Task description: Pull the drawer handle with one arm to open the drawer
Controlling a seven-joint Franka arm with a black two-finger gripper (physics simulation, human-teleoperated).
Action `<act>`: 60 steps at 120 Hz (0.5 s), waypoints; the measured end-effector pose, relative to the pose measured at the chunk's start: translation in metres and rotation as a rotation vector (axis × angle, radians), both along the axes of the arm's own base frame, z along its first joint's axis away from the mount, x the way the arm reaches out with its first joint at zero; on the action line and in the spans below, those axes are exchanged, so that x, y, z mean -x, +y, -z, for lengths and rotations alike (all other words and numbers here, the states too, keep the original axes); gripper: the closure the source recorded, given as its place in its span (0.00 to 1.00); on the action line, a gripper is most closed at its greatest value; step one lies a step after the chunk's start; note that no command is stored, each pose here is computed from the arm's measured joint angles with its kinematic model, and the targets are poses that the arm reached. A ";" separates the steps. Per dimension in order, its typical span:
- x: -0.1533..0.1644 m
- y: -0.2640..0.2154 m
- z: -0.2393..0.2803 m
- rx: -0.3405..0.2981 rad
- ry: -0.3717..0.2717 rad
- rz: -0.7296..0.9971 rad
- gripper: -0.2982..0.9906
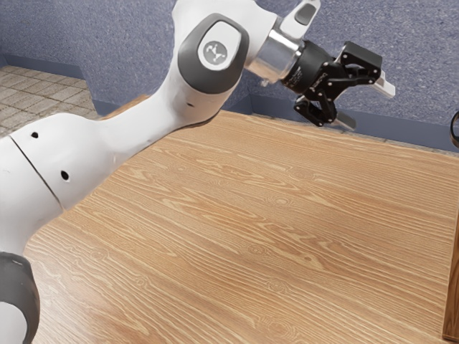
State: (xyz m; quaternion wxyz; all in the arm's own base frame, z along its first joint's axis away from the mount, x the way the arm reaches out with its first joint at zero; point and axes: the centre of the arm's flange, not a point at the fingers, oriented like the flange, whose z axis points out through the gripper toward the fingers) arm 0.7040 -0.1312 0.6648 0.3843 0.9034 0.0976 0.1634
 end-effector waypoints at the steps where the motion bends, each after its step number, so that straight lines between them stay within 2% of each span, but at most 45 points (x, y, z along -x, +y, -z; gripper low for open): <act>1: -0.002 -0.001 0.000 0.003 -0.001 0.001 0.23; 30: -0.030 -0.027 0.023 0.063 -0.005 0.013 0.23; 60: -0.033 -0.046 0.034 0.035 -0.003 -0.001 0.23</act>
